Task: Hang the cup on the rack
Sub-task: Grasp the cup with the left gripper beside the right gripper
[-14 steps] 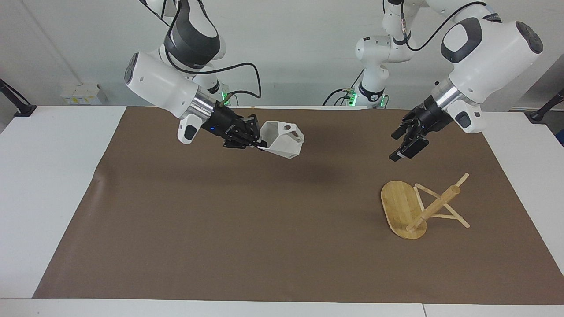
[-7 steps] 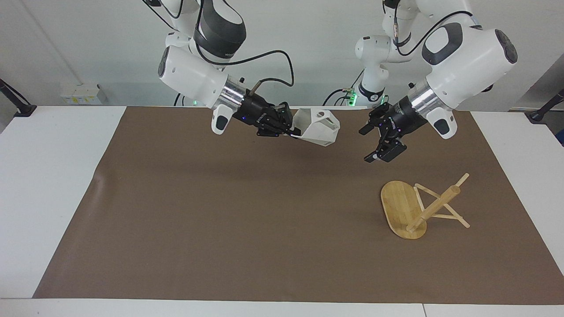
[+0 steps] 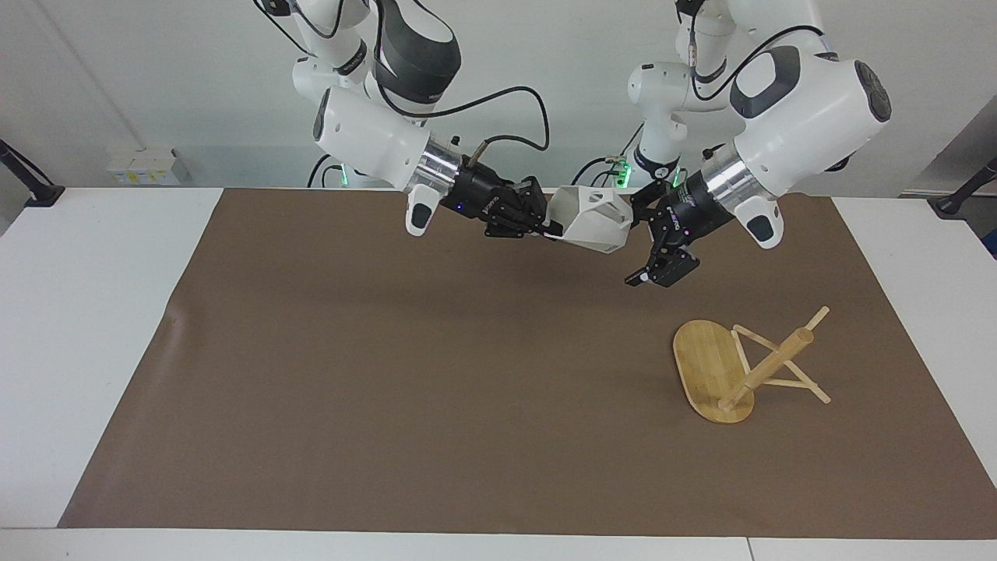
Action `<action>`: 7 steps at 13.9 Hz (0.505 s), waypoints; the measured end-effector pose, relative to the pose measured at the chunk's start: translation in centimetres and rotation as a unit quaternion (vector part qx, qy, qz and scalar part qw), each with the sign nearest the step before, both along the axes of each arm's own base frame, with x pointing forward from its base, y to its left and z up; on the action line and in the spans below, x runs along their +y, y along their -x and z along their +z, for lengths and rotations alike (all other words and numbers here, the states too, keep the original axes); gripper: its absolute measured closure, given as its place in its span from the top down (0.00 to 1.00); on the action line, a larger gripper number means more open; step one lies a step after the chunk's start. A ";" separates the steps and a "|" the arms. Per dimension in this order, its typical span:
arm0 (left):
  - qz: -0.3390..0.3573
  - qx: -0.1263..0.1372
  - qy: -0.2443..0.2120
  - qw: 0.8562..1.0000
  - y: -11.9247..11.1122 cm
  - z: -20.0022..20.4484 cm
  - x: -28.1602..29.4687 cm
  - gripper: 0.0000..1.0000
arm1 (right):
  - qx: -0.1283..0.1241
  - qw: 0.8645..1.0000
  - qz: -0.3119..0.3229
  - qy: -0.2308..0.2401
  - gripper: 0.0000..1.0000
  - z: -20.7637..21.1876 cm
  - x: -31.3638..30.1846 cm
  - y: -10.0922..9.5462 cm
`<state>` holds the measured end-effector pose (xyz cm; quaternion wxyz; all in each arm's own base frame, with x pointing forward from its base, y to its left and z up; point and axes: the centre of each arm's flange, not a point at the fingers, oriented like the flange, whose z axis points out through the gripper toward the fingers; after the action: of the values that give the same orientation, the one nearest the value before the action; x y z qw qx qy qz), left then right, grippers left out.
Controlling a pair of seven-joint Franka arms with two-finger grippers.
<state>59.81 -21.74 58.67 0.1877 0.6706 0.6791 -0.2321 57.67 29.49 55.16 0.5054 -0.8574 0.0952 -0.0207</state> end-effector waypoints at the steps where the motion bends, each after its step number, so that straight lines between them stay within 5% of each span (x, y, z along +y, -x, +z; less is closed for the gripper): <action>1: -0.004 0.009 -0.002 1.000 0.2 -0.2 -0.2 1.00 | 0.001 1.000 0.000 -0.001 0.04 0.0 0.1 0.0; 7: -0.027 0.048 -0.011 0.998 1.2 -0.8 0.0 1.00 | 0.005 1.000 0.001 -0.003 0.04 0.0 0.4 0.2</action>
<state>58.56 -21.71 57.84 0.1413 0.6789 0.6715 -0.2612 57.44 29.93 55.18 0.5074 -0.8561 0.0970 -0.0158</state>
